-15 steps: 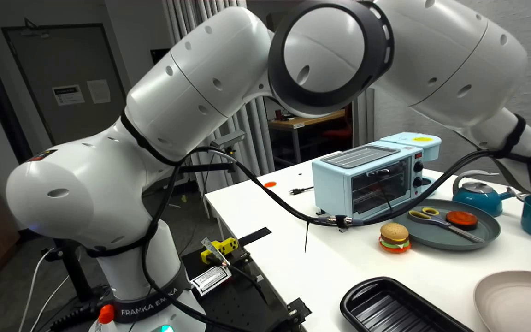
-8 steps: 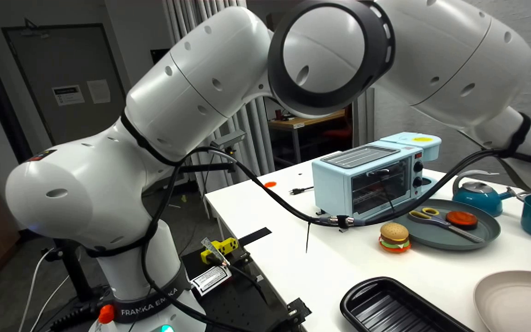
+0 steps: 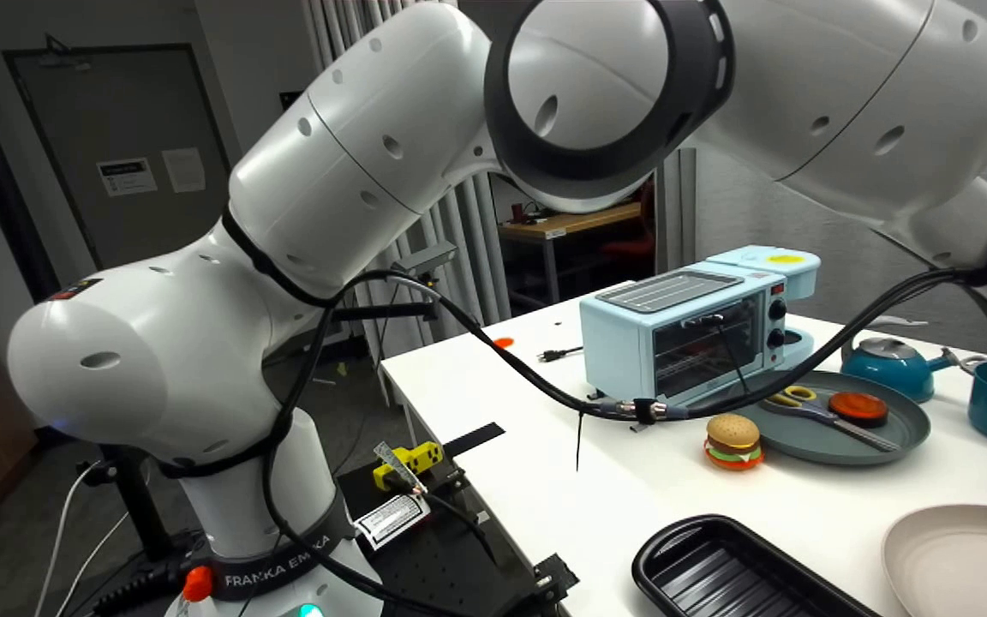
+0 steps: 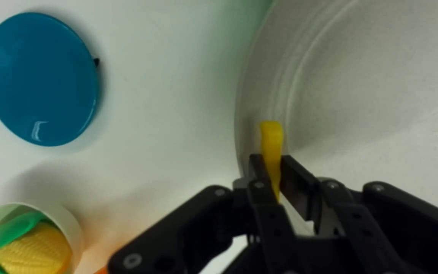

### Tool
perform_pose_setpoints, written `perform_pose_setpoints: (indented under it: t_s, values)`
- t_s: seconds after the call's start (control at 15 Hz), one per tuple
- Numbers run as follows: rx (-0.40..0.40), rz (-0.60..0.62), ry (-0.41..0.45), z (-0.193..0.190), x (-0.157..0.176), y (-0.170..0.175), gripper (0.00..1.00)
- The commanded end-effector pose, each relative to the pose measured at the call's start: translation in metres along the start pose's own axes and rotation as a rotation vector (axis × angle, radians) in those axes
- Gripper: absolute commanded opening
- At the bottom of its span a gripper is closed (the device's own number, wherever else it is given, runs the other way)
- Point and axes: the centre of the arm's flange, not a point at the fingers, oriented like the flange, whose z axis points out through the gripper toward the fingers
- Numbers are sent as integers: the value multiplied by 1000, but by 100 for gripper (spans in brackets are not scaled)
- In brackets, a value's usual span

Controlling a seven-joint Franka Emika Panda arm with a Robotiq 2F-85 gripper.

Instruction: Remove the yellow object from the plate and put it in the green cup.

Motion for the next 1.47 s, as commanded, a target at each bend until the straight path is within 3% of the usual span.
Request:
perform_pose_setpoints:
  t_s: [0.0, 0.47, 1.4]
  values:
    - [27, 14, 17, -32, -12, 21, 4]
    - [51, -17, 39, -71, -41, 40, 4]
    - [97, -232, -14, -77, -122, 68, 4]
